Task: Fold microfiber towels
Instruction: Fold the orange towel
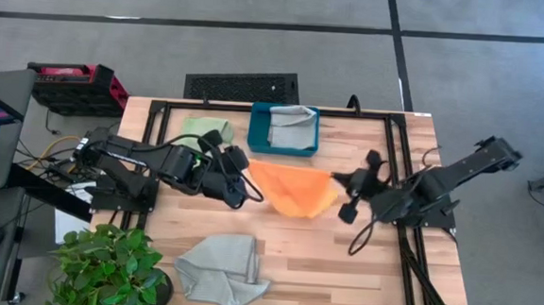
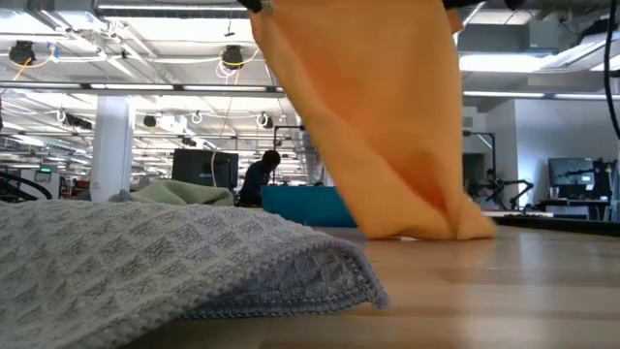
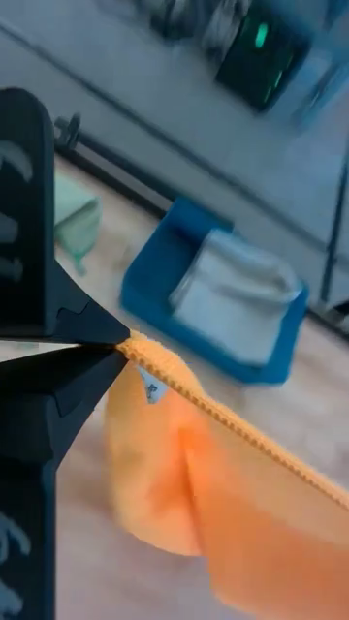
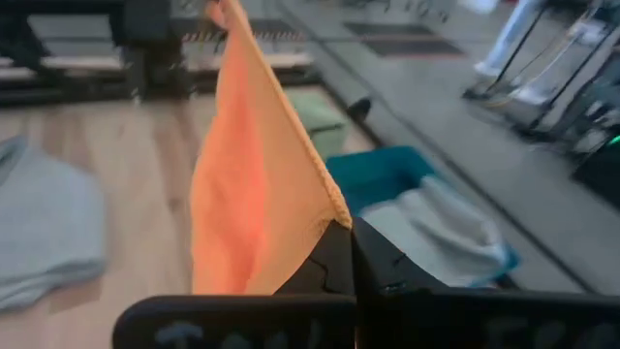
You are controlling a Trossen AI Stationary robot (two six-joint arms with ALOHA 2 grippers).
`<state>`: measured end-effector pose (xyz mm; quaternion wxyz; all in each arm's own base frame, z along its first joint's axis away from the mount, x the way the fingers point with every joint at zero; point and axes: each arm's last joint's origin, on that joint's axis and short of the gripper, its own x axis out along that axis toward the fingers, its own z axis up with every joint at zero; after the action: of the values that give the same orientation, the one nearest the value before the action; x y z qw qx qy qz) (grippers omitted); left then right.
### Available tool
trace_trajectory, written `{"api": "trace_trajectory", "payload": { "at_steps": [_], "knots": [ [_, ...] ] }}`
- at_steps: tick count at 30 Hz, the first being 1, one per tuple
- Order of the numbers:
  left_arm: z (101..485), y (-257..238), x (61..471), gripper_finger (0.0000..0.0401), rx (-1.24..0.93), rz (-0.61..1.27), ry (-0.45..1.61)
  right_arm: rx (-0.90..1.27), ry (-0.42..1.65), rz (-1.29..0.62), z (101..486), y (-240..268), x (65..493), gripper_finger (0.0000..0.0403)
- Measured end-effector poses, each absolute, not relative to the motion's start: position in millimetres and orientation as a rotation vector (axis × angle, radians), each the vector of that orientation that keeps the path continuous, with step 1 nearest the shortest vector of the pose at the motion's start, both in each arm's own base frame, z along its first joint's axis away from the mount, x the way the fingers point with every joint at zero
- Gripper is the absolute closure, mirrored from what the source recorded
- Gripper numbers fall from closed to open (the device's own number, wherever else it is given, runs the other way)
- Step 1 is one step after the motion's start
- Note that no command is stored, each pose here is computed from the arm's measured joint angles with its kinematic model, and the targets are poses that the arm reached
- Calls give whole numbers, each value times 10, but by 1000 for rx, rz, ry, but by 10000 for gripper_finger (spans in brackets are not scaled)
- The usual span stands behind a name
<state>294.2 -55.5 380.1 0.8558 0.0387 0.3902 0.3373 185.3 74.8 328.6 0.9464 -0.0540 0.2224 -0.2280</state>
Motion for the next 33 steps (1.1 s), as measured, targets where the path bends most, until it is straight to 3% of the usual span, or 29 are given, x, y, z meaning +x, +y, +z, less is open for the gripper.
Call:
{"api": "trace_trajectory", "payload": {
  "at_steps": [13,22,33],
  "knots": [
    [3953,-200,3166,401,237,825,666,-238,384,-655,3762,329,1761,403],
    [3994,-362,3170,401,382,795,654,-263,437,-564,3684,454,1757,403],
    [4612,-189,3072,401,403,841,532,-389,369,-704,4034,315,1753,403]
  ]
}}
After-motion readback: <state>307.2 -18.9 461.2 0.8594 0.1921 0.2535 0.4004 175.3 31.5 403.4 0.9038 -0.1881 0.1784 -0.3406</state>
